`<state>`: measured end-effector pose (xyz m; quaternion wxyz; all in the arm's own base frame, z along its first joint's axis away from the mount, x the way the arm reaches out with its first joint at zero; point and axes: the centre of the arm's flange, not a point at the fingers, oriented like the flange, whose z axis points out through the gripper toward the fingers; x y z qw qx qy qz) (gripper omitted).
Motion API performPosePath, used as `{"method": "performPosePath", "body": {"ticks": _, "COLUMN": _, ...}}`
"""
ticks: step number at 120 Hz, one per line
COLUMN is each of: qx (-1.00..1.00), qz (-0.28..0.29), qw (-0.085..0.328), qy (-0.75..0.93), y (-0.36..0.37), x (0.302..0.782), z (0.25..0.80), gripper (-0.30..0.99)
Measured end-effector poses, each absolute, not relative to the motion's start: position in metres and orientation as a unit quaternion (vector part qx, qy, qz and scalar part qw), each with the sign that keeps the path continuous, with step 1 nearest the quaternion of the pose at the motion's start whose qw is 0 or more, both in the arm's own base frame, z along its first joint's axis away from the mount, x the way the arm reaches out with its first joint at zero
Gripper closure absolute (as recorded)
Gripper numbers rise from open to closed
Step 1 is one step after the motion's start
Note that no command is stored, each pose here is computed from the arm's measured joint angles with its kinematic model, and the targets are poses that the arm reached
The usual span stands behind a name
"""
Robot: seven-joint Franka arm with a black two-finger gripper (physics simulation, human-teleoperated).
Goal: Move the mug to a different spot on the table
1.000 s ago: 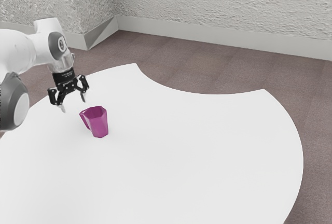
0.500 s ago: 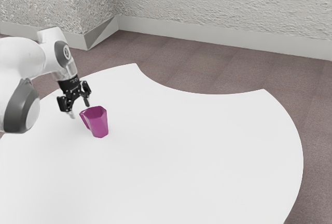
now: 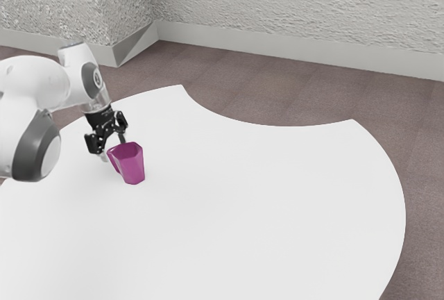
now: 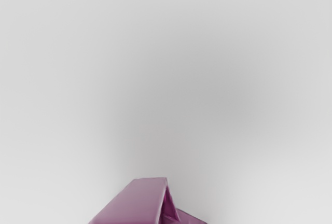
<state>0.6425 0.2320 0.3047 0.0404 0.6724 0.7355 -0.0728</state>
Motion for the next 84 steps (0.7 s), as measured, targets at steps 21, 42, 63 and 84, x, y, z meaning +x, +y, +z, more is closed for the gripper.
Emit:
{"method": "performPosePath", "body": {"ticks": 21, "qx": 0.665, "qz": -0.072, "qw": 0.048, "qy": 0.741, "y": 0.233, "x": 0.642, "z": 0.295, "gripper": 0.00}}
{"method": "performPosePath", "body": {"ticks": 42, "qx": 0.660, "qz": -0.074, "qw": 0.055, "qy": 0.745, "y": 0.234, "x": 0.640, "z": 0.290, "gripper": 0.07}}
{"method": "performPosePath", "body": {"ticks": 63, "qx": 0.657, "qz": -0.077, "qw": 0.059, "qy": 0.748, "y": 0.234, "x": 0.638, "z": 0.287, "gripper": 0.21}}
{"method": "performPosePath", "body": {"ticks": 84, "qx": 0.657, "qz": -0.077, "qw": 0.060, "qy": 0.748, "y": 0.234, "x": 0.638, "z": 0.287, "gripper": 0.41}}
